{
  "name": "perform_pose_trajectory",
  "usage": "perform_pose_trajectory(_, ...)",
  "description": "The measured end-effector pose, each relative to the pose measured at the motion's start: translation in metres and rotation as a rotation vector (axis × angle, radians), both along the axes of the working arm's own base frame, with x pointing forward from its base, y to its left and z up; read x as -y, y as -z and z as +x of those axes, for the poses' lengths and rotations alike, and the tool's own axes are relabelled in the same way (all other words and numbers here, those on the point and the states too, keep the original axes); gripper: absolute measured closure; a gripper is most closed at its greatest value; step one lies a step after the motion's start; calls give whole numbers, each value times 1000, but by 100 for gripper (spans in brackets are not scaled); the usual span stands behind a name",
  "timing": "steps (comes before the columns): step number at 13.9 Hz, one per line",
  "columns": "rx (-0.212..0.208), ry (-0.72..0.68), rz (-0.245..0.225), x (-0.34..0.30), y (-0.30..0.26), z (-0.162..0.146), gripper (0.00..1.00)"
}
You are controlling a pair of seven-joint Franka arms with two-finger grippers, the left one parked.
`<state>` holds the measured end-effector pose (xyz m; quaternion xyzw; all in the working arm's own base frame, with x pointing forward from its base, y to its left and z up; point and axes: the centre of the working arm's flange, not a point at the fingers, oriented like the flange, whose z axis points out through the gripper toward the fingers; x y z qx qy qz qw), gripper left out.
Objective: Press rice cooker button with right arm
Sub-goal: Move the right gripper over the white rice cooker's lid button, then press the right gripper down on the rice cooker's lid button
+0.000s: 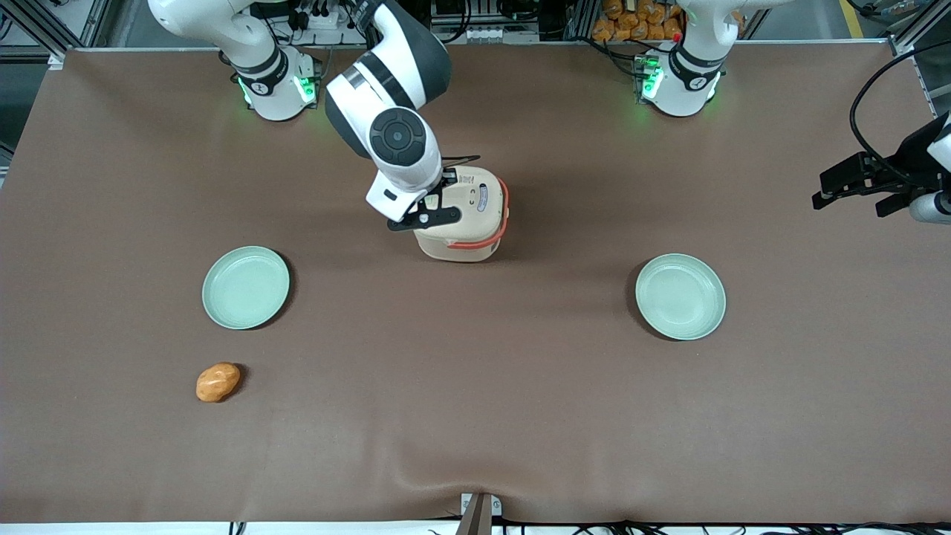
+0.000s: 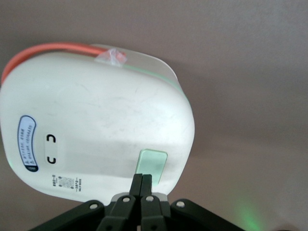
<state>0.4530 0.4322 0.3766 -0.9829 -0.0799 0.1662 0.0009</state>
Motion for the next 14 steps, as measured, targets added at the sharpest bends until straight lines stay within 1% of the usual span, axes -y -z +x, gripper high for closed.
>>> perform_pose_trajectory(6,-12,1,-11,3,9,-2,99)
perform_pose_trajectory(14,-10,8,-10,1,21,0,99)
